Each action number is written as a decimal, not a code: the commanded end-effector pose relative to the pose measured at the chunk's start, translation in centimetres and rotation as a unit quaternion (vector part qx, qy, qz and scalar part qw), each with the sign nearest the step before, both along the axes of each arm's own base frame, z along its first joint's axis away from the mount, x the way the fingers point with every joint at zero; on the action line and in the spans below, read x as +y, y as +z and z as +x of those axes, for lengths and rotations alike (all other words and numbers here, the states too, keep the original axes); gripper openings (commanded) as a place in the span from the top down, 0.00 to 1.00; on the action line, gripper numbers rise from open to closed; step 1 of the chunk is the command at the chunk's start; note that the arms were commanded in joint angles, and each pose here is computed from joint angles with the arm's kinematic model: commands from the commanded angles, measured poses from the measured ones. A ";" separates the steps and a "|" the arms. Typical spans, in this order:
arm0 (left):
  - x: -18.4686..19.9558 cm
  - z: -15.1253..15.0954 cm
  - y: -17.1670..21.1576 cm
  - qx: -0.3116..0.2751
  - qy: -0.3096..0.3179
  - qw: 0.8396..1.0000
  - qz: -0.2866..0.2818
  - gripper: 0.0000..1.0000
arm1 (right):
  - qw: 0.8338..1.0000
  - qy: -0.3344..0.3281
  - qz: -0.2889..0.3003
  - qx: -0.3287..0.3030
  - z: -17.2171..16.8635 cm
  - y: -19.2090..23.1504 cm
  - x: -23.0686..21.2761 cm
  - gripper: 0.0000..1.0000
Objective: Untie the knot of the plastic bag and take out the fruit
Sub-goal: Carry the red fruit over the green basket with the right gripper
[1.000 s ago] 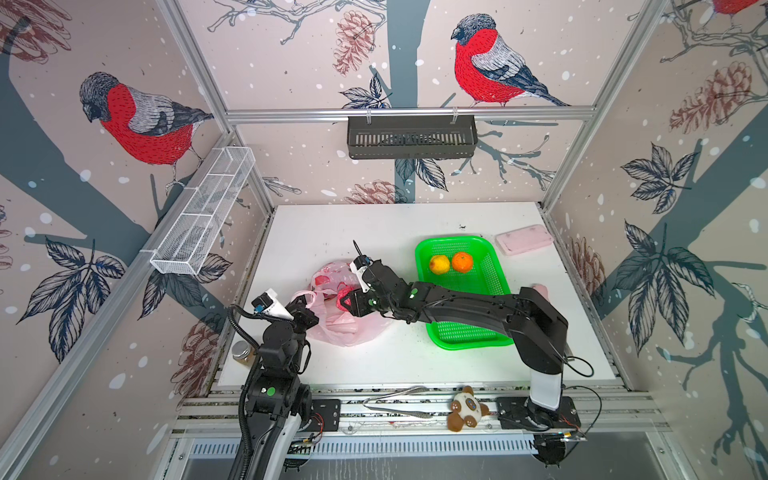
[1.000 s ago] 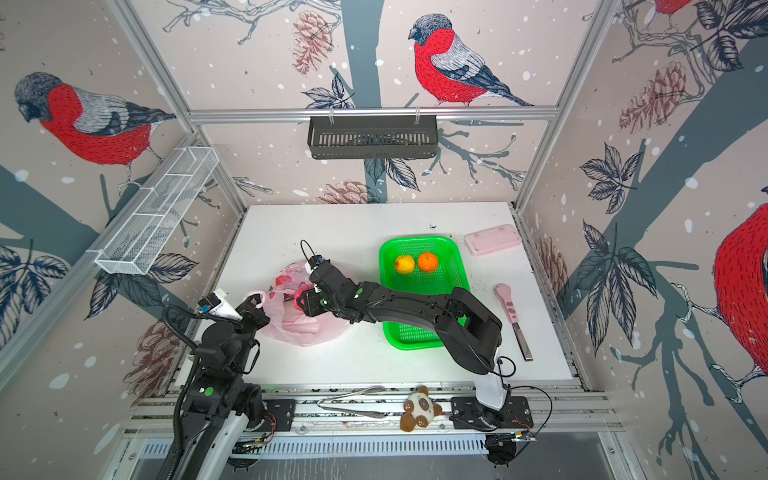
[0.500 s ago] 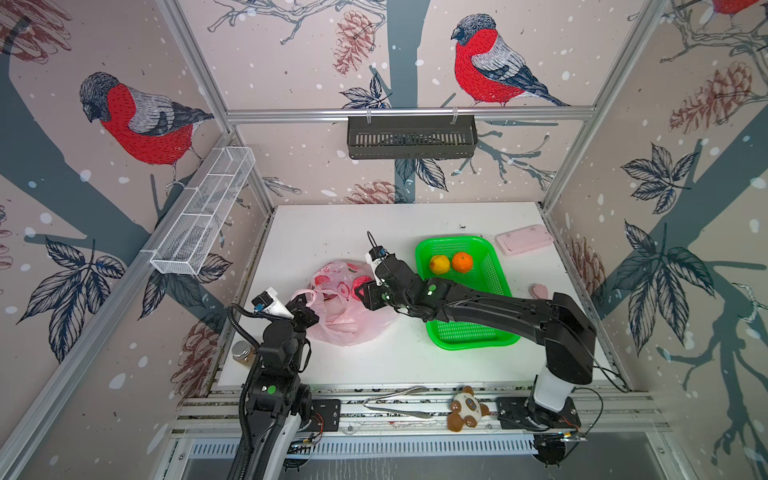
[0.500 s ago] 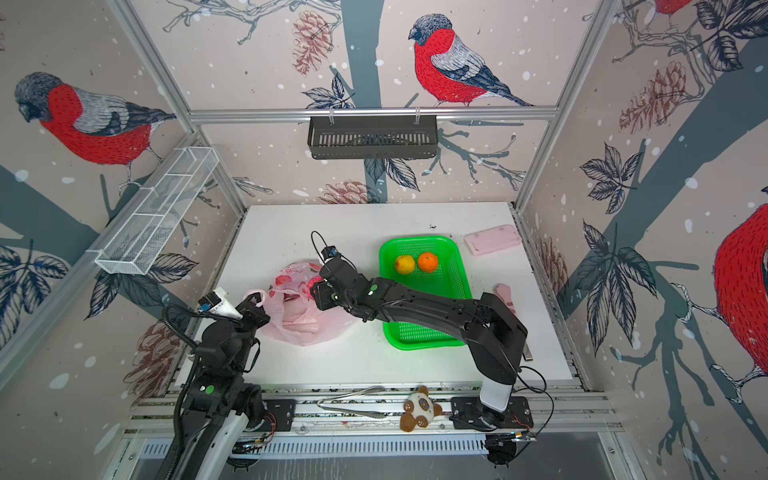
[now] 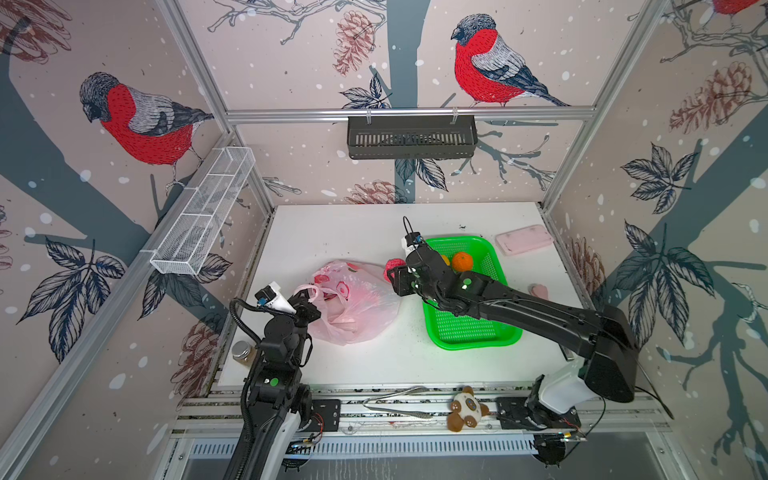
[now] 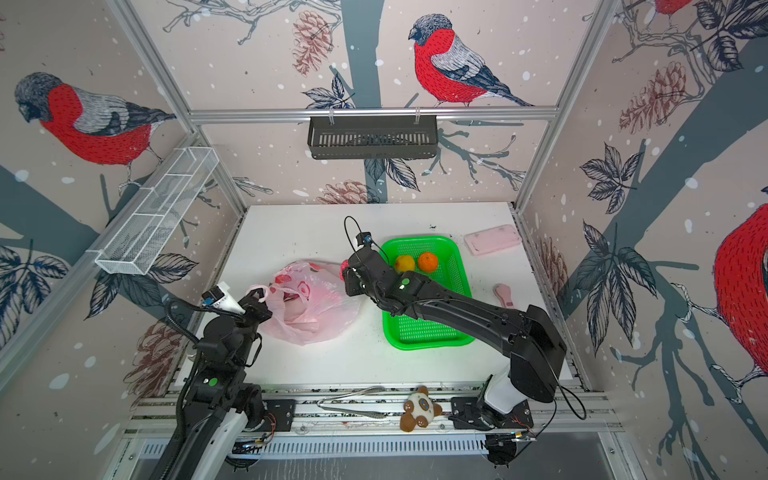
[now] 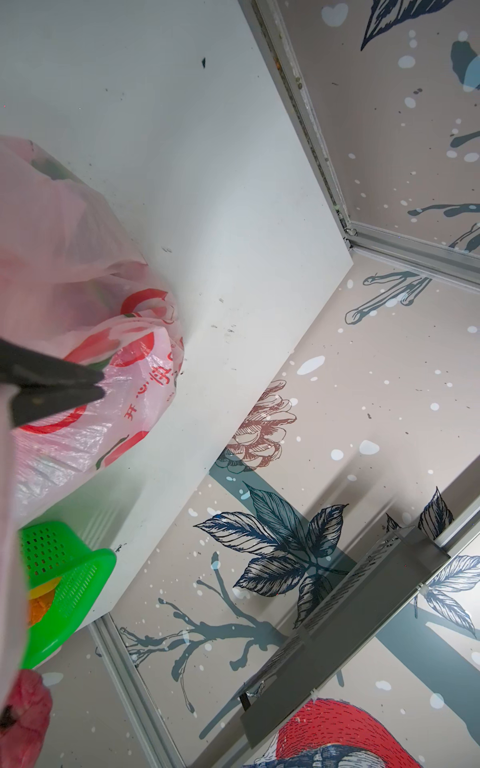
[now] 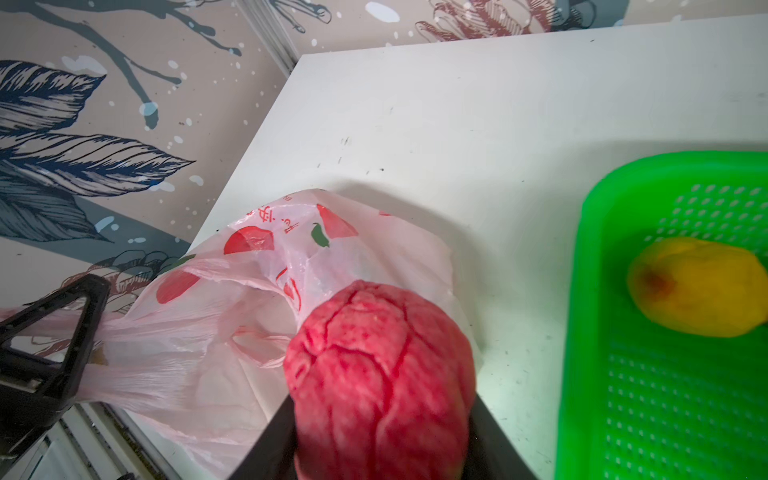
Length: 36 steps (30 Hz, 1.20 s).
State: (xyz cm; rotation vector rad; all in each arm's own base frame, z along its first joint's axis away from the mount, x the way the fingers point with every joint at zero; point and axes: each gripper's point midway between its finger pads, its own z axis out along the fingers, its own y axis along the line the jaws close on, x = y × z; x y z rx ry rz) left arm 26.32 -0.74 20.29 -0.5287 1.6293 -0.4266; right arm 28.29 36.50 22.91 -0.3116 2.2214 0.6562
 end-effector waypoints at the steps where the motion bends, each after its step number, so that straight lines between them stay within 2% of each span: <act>1: -0.5 0.4 2.0 -0.037 -0.014 0.999 0.001 1.00 | 0.999 -0.034 -0.018 -0.012 0.7 0.3 -2.2 0.74; 14: -1.4 1.3 2.4 -0.041 -0.036 0.999 0.004 1.00 | 0.992 -0.122 -0.038 -0.020 2.3 0.2 -10.6 0.73; 22: -1.4 1.4 2.3 -0.036 -0.037 0.999 0.004 1.00 | 0.985 -0.163 -0.048 -0.009 3.1 -2.3 -15.1 0.73; 28: -1.4 1.4 2.2 -0.033 -0.035 0.999 0.003 1.00 | 0.985 -0.161 -0.063 0.029 3.6 -5.7 -15.8 0.72; 36: -1.2 1.3 2.2 -0.032 -0.031 0.999 0.004 1.00 | 0.984 -0.144 -0.075 0.069 4.4 -9.9 -14.5 0.70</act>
